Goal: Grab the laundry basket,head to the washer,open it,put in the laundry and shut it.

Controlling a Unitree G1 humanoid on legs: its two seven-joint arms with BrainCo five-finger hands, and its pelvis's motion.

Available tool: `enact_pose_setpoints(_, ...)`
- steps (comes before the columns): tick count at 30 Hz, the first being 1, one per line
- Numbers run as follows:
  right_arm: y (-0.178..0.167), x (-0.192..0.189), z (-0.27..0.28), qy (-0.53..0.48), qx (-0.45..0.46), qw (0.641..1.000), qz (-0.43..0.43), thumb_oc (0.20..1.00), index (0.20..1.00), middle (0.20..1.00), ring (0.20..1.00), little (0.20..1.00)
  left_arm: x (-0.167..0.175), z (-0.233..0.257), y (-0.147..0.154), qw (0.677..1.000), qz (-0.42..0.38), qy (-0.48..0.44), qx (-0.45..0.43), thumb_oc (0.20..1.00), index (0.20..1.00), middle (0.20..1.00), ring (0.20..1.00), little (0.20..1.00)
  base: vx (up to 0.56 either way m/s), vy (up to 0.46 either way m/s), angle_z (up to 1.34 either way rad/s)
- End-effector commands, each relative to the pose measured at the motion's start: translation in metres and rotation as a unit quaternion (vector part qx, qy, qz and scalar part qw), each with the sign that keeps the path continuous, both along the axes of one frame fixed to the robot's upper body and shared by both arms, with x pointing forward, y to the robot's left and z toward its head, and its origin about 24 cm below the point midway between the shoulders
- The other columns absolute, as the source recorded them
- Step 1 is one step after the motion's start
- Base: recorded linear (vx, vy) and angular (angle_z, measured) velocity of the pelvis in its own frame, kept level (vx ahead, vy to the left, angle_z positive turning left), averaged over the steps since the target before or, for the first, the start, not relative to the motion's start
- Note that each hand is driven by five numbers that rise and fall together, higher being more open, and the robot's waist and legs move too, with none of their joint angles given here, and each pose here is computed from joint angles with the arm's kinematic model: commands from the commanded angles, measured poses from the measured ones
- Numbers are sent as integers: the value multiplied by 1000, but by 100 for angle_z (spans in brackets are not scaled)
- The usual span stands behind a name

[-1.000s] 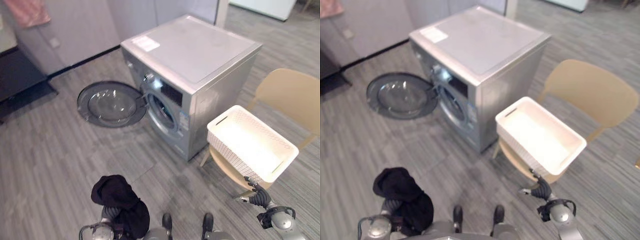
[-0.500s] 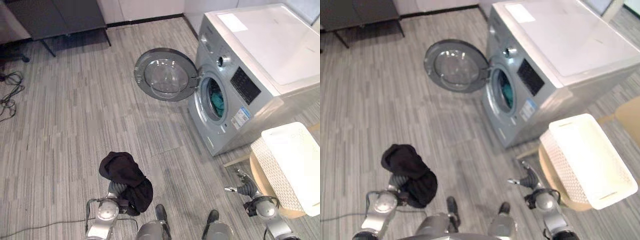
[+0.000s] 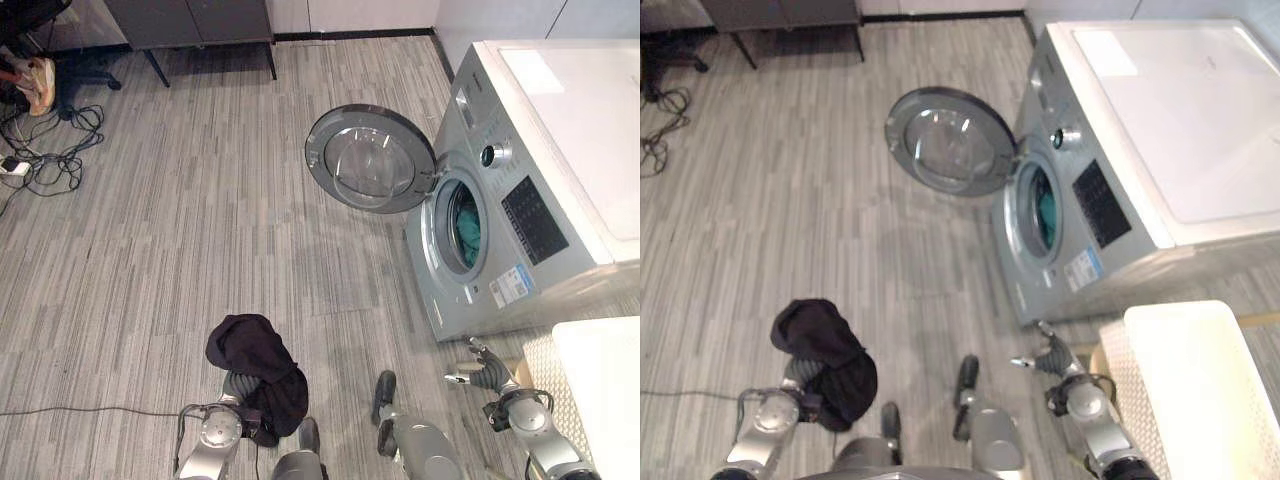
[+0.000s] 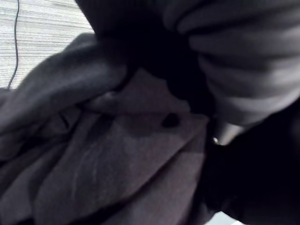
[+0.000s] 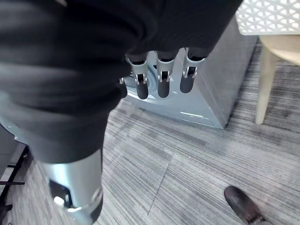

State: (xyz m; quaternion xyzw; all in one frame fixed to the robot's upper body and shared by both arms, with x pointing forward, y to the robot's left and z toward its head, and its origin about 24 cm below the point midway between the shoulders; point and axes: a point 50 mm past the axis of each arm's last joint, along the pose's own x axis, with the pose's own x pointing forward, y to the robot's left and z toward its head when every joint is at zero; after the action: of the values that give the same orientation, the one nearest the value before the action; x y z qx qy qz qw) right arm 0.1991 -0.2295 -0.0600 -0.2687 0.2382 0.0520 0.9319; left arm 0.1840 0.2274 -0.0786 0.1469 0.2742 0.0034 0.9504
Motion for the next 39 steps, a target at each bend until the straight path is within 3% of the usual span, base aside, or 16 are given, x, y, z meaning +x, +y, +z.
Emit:
enact_pose_setpoints(1, -8, -2, 5, -17, 8, 1000, -10, 1000, 1000, 1000, 1000, 1000, 18, 24, 1, 997, -19, -70, 1, 200, 200, 200, 200, 200, 216, -149, 94)
enact_pose_setpoints(14, -16, 1, 1, -6, -19, 1000, -22, 1000, 1000, 1000, 1000, 1000, 25, 26, -3, 997, -18, -78, 2, 200, 200, 200, 200, 200, 279, 69, -32)
enact_pose_setpoints(29, 15, 24, 9, -34, 9, 999, 19, 1000, 1000, 1000, 1000, 1000, 29, 42, 20, 993, -30, -92, 62, 200, 200, 200, 200, 200, 227, 203, -67)
enact_pose_setpoints(39, 3, 4, -4, -1, 4, 1000, -6, 1000, 1000, 1000, 1000, 1000, 23, 33, 4, 994, -66, -73, 44, 200, 200, 200, 200, 200, 221, -62, -47)
